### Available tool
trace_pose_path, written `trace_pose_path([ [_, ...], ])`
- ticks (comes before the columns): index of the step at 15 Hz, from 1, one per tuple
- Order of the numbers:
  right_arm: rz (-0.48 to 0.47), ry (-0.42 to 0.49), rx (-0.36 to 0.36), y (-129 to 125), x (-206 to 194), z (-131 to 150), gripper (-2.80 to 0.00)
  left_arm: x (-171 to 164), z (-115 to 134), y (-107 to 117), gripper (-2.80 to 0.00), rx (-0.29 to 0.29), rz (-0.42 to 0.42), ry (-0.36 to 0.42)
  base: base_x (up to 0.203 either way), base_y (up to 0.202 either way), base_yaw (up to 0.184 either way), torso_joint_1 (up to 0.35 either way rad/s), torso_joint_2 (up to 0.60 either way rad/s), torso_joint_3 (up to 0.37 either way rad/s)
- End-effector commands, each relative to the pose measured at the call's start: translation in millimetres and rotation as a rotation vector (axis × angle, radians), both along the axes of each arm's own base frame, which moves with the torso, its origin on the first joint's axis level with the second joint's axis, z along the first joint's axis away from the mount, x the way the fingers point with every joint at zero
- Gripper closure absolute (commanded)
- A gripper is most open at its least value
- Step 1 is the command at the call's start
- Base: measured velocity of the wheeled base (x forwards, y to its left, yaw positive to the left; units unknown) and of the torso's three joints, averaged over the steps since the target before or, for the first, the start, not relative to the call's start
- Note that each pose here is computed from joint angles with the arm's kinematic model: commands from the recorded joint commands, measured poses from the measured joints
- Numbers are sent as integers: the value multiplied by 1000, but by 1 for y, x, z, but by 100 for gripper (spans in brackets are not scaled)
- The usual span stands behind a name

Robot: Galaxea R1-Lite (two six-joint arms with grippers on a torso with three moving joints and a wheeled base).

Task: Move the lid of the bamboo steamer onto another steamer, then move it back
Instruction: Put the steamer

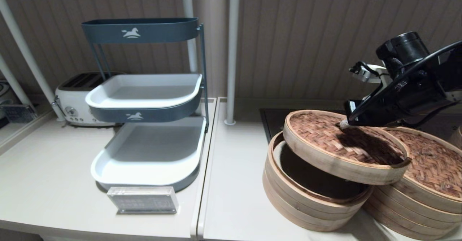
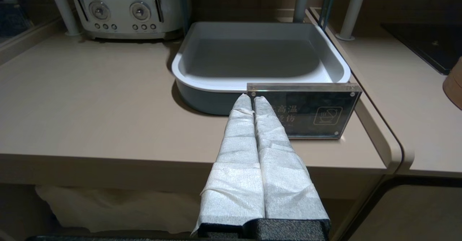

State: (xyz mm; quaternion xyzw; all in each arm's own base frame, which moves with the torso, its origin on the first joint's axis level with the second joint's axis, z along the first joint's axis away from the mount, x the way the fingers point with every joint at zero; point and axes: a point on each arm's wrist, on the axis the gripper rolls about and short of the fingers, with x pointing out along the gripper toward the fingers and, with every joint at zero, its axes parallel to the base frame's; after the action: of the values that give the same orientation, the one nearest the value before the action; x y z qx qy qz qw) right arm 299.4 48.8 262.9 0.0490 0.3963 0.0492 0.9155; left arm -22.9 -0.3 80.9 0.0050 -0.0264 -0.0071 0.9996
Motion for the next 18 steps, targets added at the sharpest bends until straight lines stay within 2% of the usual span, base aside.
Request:
trace_pose_path([
  [1,11,15,-10,7,5,-5,0,2,-8,0,0,1,0,25,0,0,0,0,0,0],
  [10,48,5,-10,22,6,-4,0,2,-8,0,0,0,-1,25,0,0,0,0,0,0],
  [18,49,49,-16,27,19,-24,0,2,-8,0,0,1,1,25,0,0,0,0,0,0],
])
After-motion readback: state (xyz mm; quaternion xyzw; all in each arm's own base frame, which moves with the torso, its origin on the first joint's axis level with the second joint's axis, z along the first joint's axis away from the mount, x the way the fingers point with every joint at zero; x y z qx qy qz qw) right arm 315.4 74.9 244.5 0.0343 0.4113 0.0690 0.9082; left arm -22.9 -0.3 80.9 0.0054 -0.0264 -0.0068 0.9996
